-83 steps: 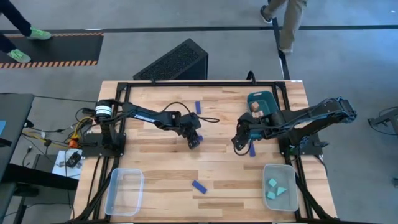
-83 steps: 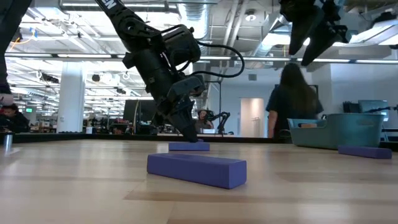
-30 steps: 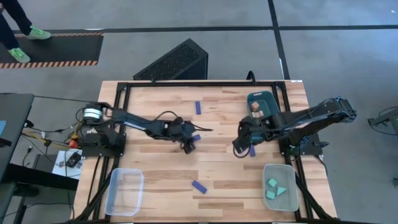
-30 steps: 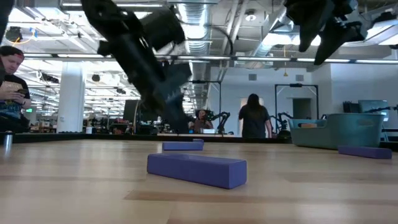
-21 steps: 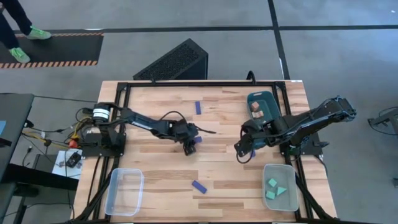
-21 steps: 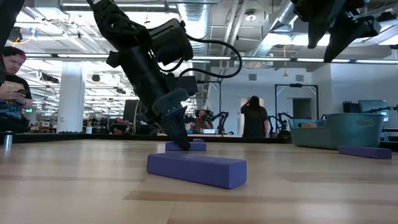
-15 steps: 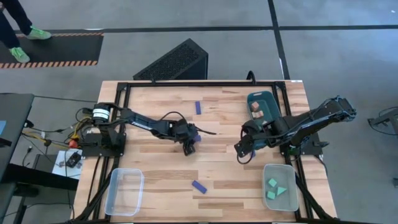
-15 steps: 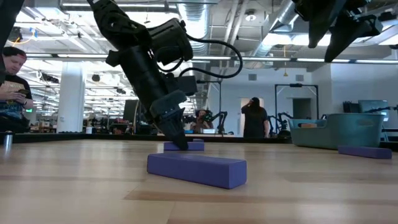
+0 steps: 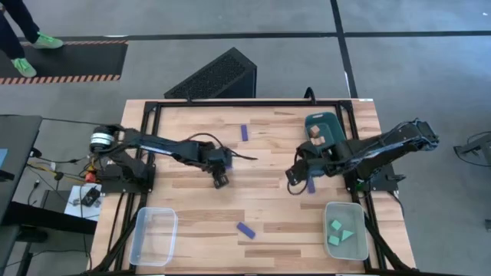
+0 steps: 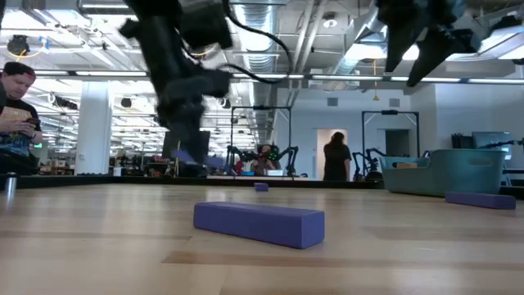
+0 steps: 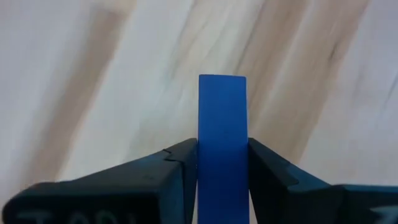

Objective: Sort & place blocks by color
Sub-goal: Put the center blue block into the transparent bin

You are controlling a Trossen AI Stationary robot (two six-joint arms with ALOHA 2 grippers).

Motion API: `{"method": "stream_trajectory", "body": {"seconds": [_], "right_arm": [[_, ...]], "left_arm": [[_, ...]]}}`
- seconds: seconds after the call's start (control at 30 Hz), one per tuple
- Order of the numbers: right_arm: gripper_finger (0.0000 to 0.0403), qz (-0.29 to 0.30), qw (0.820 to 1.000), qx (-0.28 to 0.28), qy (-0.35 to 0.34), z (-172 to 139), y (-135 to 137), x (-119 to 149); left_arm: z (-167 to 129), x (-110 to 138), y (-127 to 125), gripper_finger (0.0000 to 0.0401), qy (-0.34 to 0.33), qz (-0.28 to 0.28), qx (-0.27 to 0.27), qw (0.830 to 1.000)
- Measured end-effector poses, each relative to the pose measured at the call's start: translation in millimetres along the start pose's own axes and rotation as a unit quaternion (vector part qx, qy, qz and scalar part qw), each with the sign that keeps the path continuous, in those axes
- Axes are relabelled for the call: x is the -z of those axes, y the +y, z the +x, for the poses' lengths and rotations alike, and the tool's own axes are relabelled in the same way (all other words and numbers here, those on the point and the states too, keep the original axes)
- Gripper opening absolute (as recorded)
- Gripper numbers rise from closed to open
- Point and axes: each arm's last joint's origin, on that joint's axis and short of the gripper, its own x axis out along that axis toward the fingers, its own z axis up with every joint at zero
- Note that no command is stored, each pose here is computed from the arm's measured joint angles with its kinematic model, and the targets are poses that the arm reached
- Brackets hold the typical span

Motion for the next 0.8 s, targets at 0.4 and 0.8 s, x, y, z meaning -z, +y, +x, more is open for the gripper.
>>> {"method": "stream_trajectory", "body": {"seconds": [0.4, 0.8], "right_arm": [[0.0256, 0.006, 0.999, 0.030, 0.025, 50.0, -27.4, -3.3], [0.0256, 0.012, 1.000, 0.011, 0.021, 55.5, -24.2, 13.1]], "left_arm": [[-105.2, 64.7, -3.7, 0.0081, 0.039, 0.016, 0.073, 0.996], [-162.8, 159.8, -52.4, 0.0090, 0.201, 0.134, 0.223, 0.944]]}}
